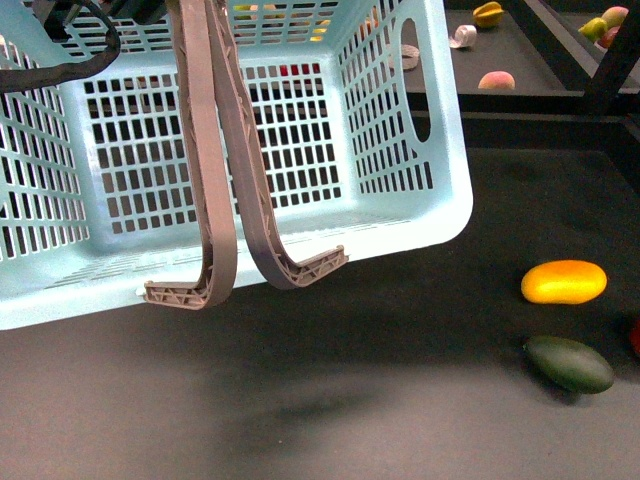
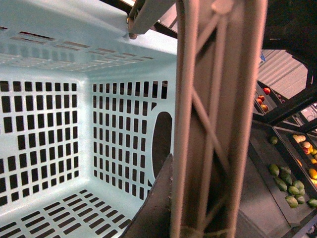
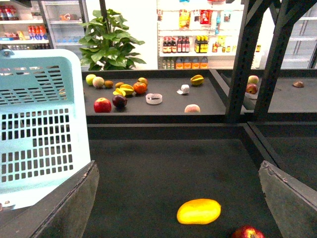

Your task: Pick mango with right arm and hold basket with left

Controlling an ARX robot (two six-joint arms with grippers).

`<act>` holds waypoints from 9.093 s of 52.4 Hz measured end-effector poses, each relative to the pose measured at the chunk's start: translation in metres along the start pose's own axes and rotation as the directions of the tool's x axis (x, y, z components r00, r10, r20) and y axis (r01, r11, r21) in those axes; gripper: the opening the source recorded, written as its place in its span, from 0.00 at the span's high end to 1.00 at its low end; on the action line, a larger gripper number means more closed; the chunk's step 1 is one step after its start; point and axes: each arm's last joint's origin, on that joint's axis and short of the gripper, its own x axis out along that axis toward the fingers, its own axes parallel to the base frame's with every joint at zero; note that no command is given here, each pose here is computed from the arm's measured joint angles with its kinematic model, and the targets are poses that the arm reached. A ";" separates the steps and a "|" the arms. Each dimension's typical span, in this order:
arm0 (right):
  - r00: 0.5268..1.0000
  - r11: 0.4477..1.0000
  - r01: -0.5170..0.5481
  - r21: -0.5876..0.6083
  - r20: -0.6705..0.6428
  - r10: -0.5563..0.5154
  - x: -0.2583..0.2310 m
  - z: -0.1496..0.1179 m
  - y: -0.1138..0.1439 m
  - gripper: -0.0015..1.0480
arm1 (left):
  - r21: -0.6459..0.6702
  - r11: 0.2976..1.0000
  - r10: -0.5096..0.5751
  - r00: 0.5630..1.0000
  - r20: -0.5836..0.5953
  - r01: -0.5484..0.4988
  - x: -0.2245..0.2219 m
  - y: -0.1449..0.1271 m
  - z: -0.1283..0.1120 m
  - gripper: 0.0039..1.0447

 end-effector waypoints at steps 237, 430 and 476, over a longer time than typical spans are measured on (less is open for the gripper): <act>0.547 0.838 -0.429 -0.339 -0.835 -0.058 0.371 -0.285 -0.088 0.38 | 0.009 1.000 -0.003 1.000 -0.002 0.003 0.000 -0.001 0.000 0.94; 0.982 0.951 -0.180 0.252 -0.010 0.188 0.062 0.059 0.007 0.13 | 0.008 1.000 -0.001 1.000 -0.008 0.001 0.000 -0.001 -0.001 0.94; 1.000 1.000 0.000 0.003 -0.002 0.000 0.023 0.013 0.000 0.98 | 0.008 1.000 -0.001 1.000 -0.008 0.001 0.000 -0.001 -0.001 0.94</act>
